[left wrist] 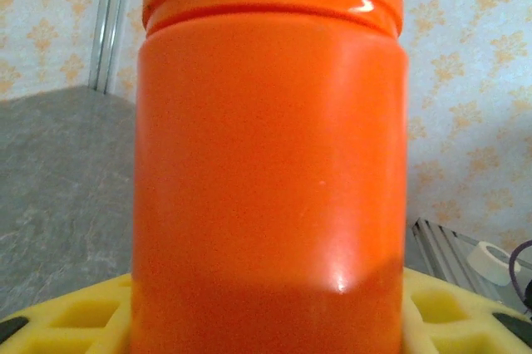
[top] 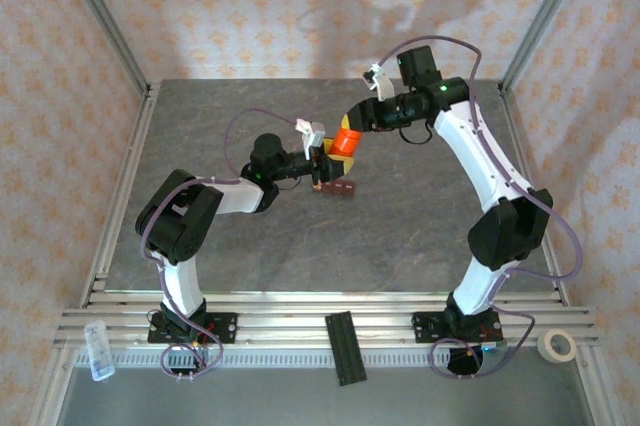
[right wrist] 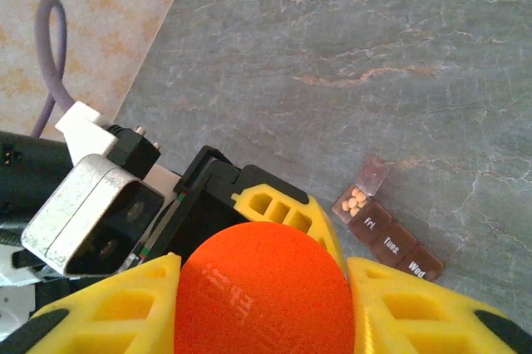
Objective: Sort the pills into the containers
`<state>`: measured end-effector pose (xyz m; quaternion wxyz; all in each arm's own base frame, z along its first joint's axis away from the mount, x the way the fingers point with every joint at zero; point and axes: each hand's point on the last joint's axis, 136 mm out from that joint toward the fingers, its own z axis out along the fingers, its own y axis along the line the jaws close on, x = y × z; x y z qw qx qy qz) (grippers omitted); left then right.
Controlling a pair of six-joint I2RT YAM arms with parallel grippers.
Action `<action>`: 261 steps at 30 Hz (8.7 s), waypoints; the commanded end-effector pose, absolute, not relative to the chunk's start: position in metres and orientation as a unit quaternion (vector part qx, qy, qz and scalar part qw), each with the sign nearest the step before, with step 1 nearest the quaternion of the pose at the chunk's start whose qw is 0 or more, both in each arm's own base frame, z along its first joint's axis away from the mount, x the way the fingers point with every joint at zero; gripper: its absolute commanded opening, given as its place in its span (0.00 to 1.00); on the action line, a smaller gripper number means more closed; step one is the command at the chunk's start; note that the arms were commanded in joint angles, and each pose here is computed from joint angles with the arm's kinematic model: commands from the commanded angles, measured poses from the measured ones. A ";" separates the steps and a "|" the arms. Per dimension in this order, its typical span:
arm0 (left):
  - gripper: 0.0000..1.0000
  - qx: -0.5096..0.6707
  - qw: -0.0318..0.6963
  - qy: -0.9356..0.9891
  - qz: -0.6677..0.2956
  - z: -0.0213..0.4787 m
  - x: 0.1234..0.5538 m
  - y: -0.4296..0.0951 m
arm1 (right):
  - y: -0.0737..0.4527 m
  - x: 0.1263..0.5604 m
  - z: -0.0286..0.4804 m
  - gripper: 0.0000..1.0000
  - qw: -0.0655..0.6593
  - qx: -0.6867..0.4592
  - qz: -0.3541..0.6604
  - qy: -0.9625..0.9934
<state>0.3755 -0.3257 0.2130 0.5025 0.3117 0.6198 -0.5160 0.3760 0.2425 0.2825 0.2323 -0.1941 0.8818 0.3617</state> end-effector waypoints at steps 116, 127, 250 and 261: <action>0.00 0.305 0.625 0.609 -0.380 0.244 0.385 -0.321 | 0.229 0.386 0.309 0.53 0.307 -0.016 0.359 0.881; 0.00 0.317 0.575 0.573 -0.491 0.266 0.377 -0.317 | 0.232 0.366 0.329 0.74 0.317 -0.166 0.381 0.852; 1.00 0.188 0.599 0.768 -0.126 0.215 0.387 -0.196 | 0.097 0.402 0.229 0.73 0.510 0.147 0.101 0.841; 1.00 0.084 0.624 0.777 -0.030 0.238 0.414 -0.156 | 0.175 0.401 0.260 0.73 0.412 0.044 0.258 0.873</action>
